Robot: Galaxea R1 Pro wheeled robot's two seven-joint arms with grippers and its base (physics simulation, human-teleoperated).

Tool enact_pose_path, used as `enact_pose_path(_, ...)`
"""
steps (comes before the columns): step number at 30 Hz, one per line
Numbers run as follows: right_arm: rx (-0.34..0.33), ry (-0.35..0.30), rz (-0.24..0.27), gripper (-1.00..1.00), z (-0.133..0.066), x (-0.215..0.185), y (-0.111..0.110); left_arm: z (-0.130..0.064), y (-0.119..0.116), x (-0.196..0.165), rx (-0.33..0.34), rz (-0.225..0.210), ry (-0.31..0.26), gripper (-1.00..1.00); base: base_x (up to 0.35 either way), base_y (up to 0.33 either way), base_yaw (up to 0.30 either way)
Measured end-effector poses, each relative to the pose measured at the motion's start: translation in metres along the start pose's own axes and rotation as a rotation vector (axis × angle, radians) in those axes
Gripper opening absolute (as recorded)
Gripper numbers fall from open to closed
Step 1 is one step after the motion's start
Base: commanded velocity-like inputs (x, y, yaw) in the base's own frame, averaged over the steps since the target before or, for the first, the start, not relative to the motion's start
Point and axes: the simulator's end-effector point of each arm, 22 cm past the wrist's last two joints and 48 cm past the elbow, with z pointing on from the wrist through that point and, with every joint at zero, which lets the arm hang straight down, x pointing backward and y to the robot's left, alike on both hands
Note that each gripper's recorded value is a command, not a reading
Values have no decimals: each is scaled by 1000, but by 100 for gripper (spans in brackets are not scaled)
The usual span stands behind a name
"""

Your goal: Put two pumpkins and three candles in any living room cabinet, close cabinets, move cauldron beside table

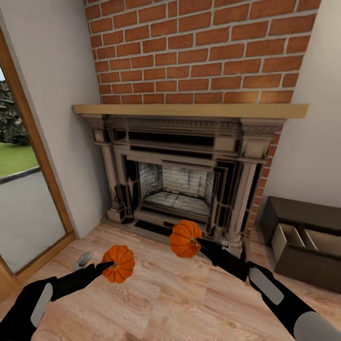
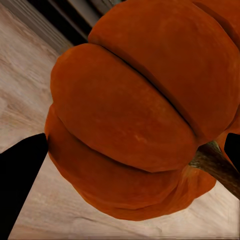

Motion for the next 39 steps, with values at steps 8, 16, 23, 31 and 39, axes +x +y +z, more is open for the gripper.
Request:
enact_pose_path(8, 0, 0, 0, -100, 0, 0, 0, -1, 0, -1, 2, 2, -4, -100, -18, -325, -280)
enact_pose_path(16, 1, 0, -1, -100, 0, 0, 0, -1, 1, -2, -2, 4, -5, -100, 84, -335, -280)
enact_pose_path(23, 1, -2, -3, -100, 0, -1, 1, -1, 1, -1, -7, 8, -4, -100, 147, -324, -191)
enact_pose_path(31, 5, -20, -23, -100, 0, -5, 0, -1, 2, -1, -10, 12, -2, -100, 151, -322, -9)
enact_pose_path(39, 19, -22, -23, -100, 0, -5, -3, -1, 2, -1, -11, 11, -2, -100, 152, -322, -3)
